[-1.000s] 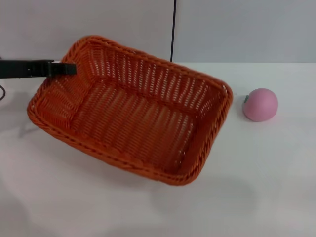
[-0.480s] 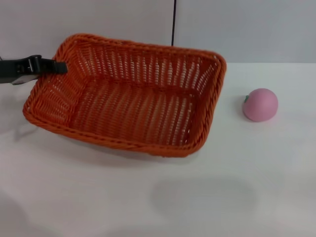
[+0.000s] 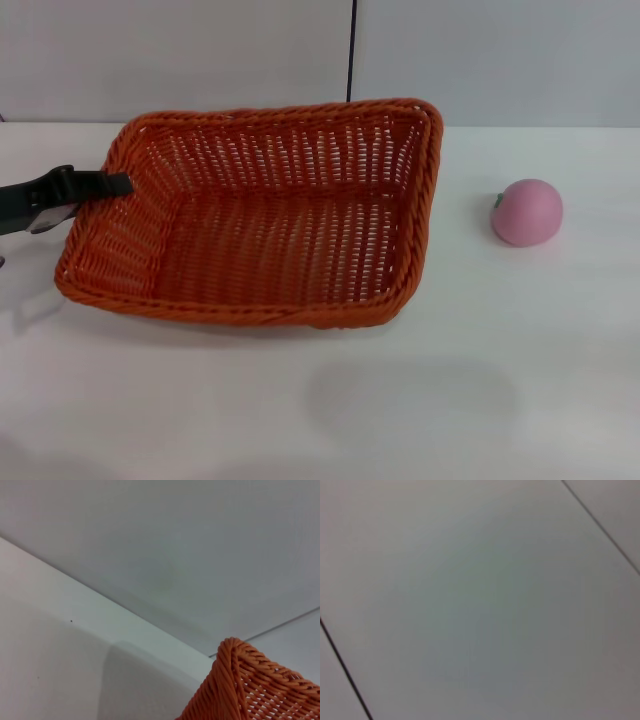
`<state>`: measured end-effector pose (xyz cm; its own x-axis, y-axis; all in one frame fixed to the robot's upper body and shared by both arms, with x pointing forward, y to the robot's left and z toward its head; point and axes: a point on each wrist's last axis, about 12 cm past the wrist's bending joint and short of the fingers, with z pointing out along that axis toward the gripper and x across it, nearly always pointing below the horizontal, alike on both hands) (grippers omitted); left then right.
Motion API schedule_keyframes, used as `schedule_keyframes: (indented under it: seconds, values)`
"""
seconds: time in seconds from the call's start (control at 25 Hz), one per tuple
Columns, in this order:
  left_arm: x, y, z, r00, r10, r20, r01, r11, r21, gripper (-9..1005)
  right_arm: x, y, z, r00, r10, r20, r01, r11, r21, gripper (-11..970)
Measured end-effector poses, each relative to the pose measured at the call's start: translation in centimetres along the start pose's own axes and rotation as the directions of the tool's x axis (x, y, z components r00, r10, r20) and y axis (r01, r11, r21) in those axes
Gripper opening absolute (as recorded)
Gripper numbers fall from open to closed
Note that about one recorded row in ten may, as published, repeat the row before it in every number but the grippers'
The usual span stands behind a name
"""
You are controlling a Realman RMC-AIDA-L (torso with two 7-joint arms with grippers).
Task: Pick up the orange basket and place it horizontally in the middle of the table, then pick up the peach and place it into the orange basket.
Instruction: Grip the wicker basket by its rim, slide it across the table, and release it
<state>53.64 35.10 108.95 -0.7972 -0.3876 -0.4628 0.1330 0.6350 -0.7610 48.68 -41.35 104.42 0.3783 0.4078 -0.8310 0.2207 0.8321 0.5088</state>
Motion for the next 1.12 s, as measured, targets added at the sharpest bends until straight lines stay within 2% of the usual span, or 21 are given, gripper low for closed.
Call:
schedule_keyframes:
  seconds: [0.44,0.56,0.88,1.12]
  values:
    - [0.9,0.7,-1.0,0.998,-0.038,0.044,0.038,0.999,0.018,158,0.2,0.4,0.3,1.0,-0.001,-0.011,0.001,1.0,-0.021,620]
    - [1.7,1.0,-1.5,0.996,-0.037,0.084,0.032,0.998,0.057,158,0.2,0.4,0.3,1.0,0.0,-0.014,0.0,1.0,-0.022,618]
    - [2.7,1.4,-1.5,0.994,-0.046,0.104,0.034,0.993,0.114,160,0.4,0.4,0.0,1.0,0.002,-0.021,-0.002,1.0,-0.022,611]
    - [3.1,1.7,-2.0,0.99,-0.057,0.132,0.041,0.992,0.122,165,0.6,0.6,0.0,0.999,0.0,-0.035,-0.001,0.999,-0.037,607]
